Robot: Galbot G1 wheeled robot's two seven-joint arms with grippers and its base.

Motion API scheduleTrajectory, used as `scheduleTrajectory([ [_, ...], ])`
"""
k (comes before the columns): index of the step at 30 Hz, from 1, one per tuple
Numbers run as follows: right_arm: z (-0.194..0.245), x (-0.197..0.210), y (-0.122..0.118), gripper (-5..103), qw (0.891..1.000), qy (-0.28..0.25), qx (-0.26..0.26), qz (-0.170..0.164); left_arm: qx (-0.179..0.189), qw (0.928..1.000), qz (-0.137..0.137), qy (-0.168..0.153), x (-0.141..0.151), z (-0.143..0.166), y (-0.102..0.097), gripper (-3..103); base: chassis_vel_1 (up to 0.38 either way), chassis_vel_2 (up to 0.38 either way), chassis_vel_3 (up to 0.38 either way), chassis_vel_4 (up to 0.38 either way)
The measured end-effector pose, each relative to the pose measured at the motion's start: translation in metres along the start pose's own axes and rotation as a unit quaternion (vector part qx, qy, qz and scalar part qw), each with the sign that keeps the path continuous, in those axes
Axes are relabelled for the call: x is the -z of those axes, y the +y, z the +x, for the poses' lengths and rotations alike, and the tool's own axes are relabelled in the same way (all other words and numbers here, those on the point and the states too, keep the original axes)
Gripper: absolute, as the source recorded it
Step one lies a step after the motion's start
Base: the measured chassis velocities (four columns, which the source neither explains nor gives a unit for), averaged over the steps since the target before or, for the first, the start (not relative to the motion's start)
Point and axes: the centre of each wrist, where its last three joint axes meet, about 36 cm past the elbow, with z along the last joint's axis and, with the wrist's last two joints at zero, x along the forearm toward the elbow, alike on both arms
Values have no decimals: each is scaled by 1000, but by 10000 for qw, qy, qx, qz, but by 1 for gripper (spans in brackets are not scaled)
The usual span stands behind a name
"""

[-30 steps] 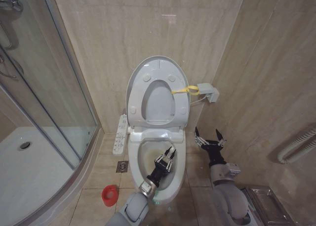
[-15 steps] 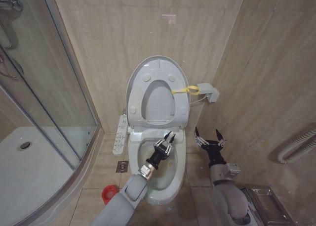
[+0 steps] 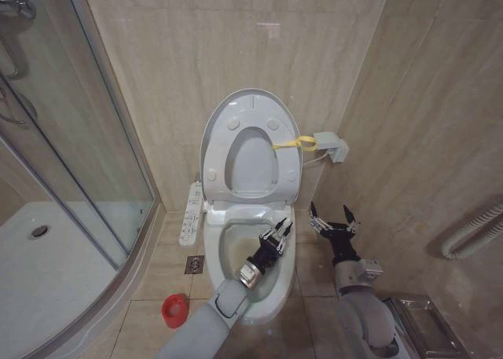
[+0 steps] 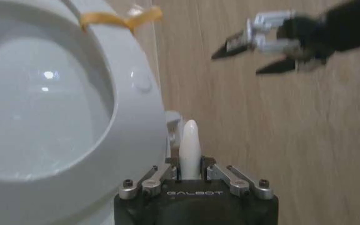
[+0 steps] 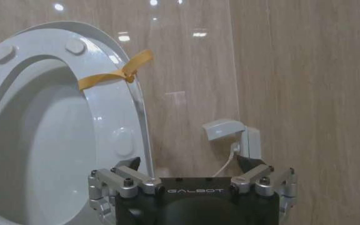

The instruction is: Open the toilet lid, clean the toilet bowl with a toilet brush, close the toilet lid, and flush.

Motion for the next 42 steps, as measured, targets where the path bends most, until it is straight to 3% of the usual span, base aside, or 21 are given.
scheduleTrajectory([
  [4, 0, 0, 0, 100, 10000, 0, 0, 0, -20, 10000, -58, 38, -8, -4, 6, 21, 0, 0, 0, 0],
  [11, 0, 0, 0, 100, 10000, 0, 0, 0, -39, 9997, 101, -213, 4, -30, -4, 21, 0, 0, 0, 0],
  [17, 0, 0, 0, 100, 10000, 0, 0, 0, -82, 9999, 90, 25, -18, -22, -8, 21, 0, 0, 0, 0],
  [24, 0, 0, 0, 100, 10000, 0, 0, 0, -82, 9997, 20, -231, -1, -40, 1, 21, 0, 0, 0, 0],
  [32, 0, 0, 0, 100, 10000, 0, 0, 0, -121, 9999, -50, 18, -23, -33, 0, 21, 0, 0, 0, 0],
  [38, 0, 0, 0, 100, 10000, 0, 0, 0, -118, 9997, -72, -216, -7, -47, 6, 21, 0, 0, 0, 0],
  [42, 0, 0, 0, 100, 10000, 0, 0, 0, -134, 9998, -48, -167, -9, -47, 4, 21, 0, 0, 0, 0],
])
